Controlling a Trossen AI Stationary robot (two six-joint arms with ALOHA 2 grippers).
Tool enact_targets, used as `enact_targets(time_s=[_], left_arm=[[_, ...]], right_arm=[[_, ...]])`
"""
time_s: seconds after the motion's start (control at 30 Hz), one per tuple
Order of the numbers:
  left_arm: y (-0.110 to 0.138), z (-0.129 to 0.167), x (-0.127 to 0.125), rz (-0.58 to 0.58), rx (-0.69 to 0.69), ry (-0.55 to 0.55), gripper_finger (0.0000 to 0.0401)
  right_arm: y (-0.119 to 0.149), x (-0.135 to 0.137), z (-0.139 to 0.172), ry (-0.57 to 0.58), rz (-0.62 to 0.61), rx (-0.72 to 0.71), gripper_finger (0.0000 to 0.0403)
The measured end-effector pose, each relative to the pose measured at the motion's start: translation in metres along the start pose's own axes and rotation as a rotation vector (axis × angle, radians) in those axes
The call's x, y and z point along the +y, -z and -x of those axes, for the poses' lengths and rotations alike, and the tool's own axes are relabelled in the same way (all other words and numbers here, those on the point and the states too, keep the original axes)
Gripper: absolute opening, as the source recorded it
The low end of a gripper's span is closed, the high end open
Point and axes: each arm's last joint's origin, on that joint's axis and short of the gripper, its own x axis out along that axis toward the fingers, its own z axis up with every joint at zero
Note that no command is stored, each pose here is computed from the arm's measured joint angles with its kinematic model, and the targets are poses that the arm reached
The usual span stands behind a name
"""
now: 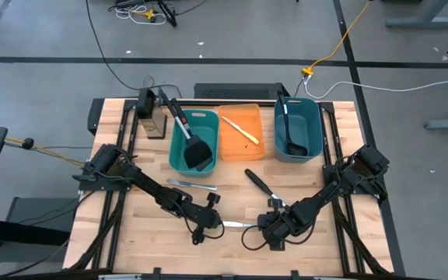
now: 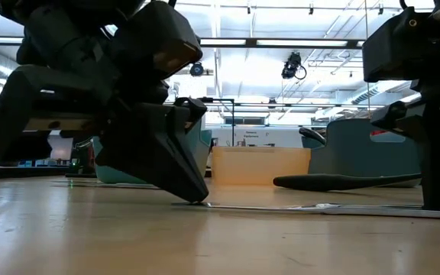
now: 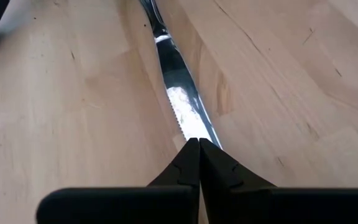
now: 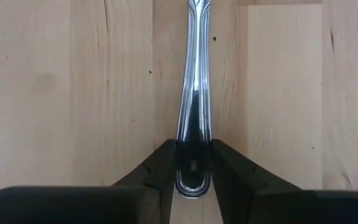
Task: Pick & Place Kitchen Items
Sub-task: Put the right silver table knife into the orange bin
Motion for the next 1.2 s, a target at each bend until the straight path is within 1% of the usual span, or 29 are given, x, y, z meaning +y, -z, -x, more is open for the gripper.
enact_targets(time_s=[0.23,0.4,0.7,1.03,1.2], left_arm=[[0.003,0.0,-0.001,-0.014,0.034,0.004,0.0006],[0.01,-0.007,-0.005,-0.047,0.064,0.0,0.0004],[0.014,-0.009,-0.006,-0.043,0.088,0.007,0.0004],[0.016,-0.01,-0.006,-0.033,0.098,0.013,0.0002],[0.016,-0.01,-0.006,-0.032,0.102,0.013,0.0002]], right_arm=[[-0.001,0.001,0.0,-0.009,-0.007,-0.013,0.0096],[-0.002,0.002,-0.001,-0.023,-0.015,-0.025,0.0096],[-0.004,0.003,-0.001,-0.04,-0.047,-0.04,0.0098],[-0.006,0.002,-0.002,-0.059,-0.094,-0.038,0.0147],[-0.006,0.002,-0.002,-0.072,-0.099,-0.014,0.0155]])
